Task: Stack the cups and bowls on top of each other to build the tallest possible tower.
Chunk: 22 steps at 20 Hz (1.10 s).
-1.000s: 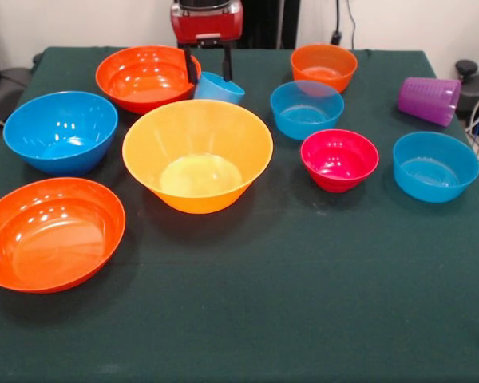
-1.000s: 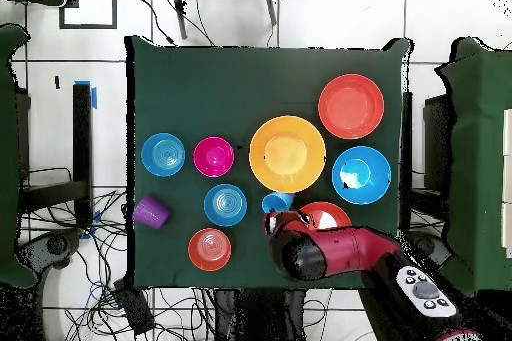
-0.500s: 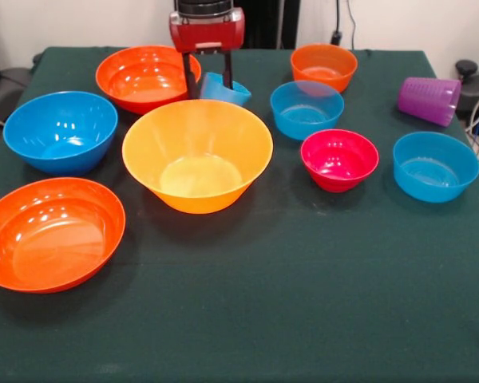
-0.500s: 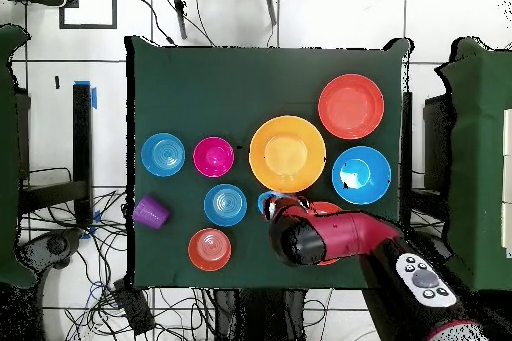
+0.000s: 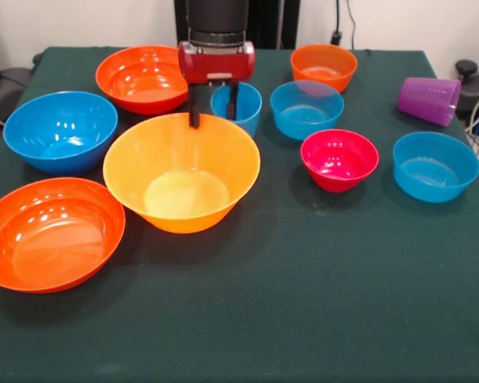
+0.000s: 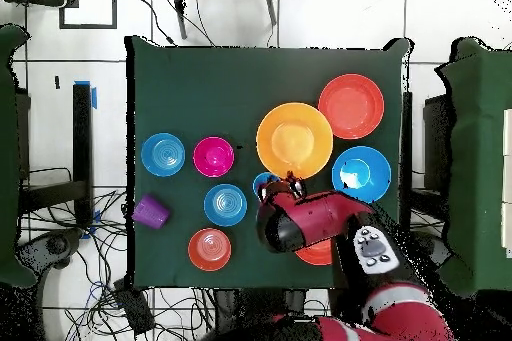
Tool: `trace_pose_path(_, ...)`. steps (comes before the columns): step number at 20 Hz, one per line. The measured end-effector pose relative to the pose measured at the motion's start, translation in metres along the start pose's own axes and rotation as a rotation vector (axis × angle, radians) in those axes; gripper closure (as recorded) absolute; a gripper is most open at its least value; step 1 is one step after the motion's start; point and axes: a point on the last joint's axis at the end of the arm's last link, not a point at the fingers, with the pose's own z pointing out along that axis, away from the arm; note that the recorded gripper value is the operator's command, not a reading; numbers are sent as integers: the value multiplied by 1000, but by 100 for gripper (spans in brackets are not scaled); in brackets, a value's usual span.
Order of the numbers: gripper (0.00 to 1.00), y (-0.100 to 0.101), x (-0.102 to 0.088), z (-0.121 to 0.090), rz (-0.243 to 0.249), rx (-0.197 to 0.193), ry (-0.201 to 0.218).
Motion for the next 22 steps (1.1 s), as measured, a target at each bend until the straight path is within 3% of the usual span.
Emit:
trace_pose_path(1,0,1,-2,3,-10,5,-15)
trace_pose_path(2,100,0,-5,13,-34,19,-59)
trace_pose_path(4,100,0,-5,15,-36,20,-64)
trace_pose_path(9,100,-13,-19,18,-36,40,-123)
trace_pose_path(22,100,-36,-14,18,6,56,-93)
